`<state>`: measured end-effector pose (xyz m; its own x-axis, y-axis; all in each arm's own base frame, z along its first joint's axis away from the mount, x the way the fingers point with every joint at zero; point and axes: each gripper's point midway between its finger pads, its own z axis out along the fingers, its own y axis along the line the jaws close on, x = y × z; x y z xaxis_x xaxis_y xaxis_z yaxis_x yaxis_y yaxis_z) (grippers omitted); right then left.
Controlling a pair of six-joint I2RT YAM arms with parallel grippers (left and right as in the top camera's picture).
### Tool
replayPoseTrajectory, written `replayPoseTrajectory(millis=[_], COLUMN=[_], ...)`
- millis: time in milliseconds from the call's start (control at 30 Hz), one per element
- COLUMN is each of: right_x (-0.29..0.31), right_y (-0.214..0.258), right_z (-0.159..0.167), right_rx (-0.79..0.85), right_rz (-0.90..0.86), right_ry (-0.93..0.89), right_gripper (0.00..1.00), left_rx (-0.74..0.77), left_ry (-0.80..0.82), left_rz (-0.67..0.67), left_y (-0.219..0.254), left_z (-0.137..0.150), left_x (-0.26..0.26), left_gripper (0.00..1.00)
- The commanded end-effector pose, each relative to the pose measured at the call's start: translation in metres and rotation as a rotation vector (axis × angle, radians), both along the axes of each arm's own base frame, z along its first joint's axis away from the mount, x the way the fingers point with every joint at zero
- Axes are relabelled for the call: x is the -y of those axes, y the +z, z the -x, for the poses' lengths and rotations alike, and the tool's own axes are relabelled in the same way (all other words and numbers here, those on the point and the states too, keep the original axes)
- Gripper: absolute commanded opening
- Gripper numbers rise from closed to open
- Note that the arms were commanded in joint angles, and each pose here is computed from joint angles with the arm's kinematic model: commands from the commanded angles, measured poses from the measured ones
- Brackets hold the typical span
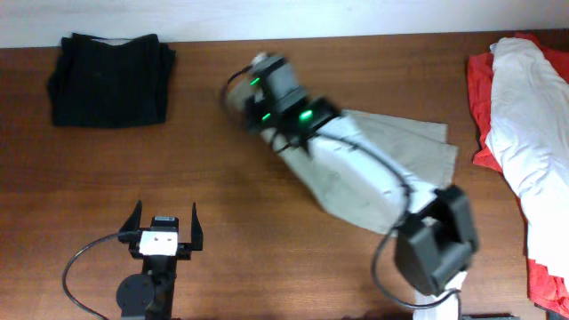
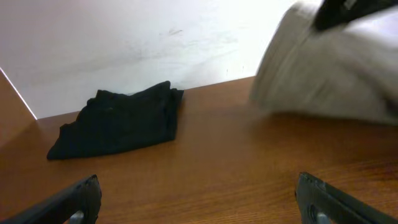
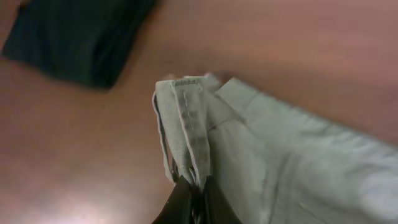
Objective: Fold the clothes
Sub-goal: 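Drag the khaki trousers with the right gripper to the table center, then release the trousers and move the right gripper to the top-right corner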
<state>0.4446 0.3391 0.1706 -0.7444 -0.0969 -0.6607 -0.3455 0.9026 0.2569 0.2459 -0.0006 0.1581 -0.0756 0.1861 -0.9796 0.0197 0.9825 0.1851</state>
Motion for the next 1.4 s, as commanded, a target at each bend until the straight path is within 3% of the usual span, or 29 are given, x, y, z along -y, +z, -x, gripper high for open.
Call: replayPoseTrajectory(millis=[0,100,167,300,367,400,567,667,933,1167,1300,1367], right_x=[-0.058,-0.097,-0.112,-0.122,-0.115,-0.105,-0.019,0.071,0.263,0.336,0.347,0.35], right_y=[0.001,0.004,0.009,0.016,0.018,0.019,0.049,0.07,0.053,0.006,-0.023,-0.037], right_z=[0.035,0.064,0.075,0.08,0.075,0.067,0.024,0.008,0.01,0.029,0.037,0.035], right_rx=[-0.041,-0.02,-0.002,0.023,0.041,0.048,0.063,0.011,-0.221,-0.43,-0.531,-0.556], right_rz=[-0.09,-0.115,-0.135,-0.153,-0.13,-0.111,-0.048,0.002,0.115,0.201,0.263,0.294], right_ry=[0.066,0.153,0.184,0.21,0.206,0.175,-0.014,-0.169,-0.534,-0.663,-0.638,-0.611], right_gripper=[0.04,0.05,0.2,0.25,0.54,0.74,0.78,1.0,0.99,0.98,0.77,0.73], left_rx=[-0.002,-0.002,-0.002,-0.002,-0.002,-0.002,-0.002,-0.002,-0.002,-0.002,-0.002,-0.002], left_ry=[0.01,0.01,0.01,0.01,0.01,0.01,0.01,0.01,0.01,0.01,0.01,0.01], left_rz=[-0.013,-0.013,-0.013,-0.013,-0.013,-0.013,-0.013,-0.013,-0.013,-0.013,-0.013,-0.013], left_y=[-0.002,-0.002,-0.002,-0.002,-0.002,-0.002,-0.002,-0.002,-0.002,-0.002,-0.002,-0.002], left_z=[0.0,0.0,0.0,0.0,0.0,0.0,0.0,0.0,0.0,0.0,0.0,0.0], left_x=[-0.002,-0.002,-0.002,-0.002,-0.002,-0.002,-0.002,-0.002,-0.002,-0.002,-0.002,-0.002], left_gripper=[0.99,0.99,0.99,0.99,0.99,0.99,0.99,0.99,0.99,0.99,0.99,0.99])
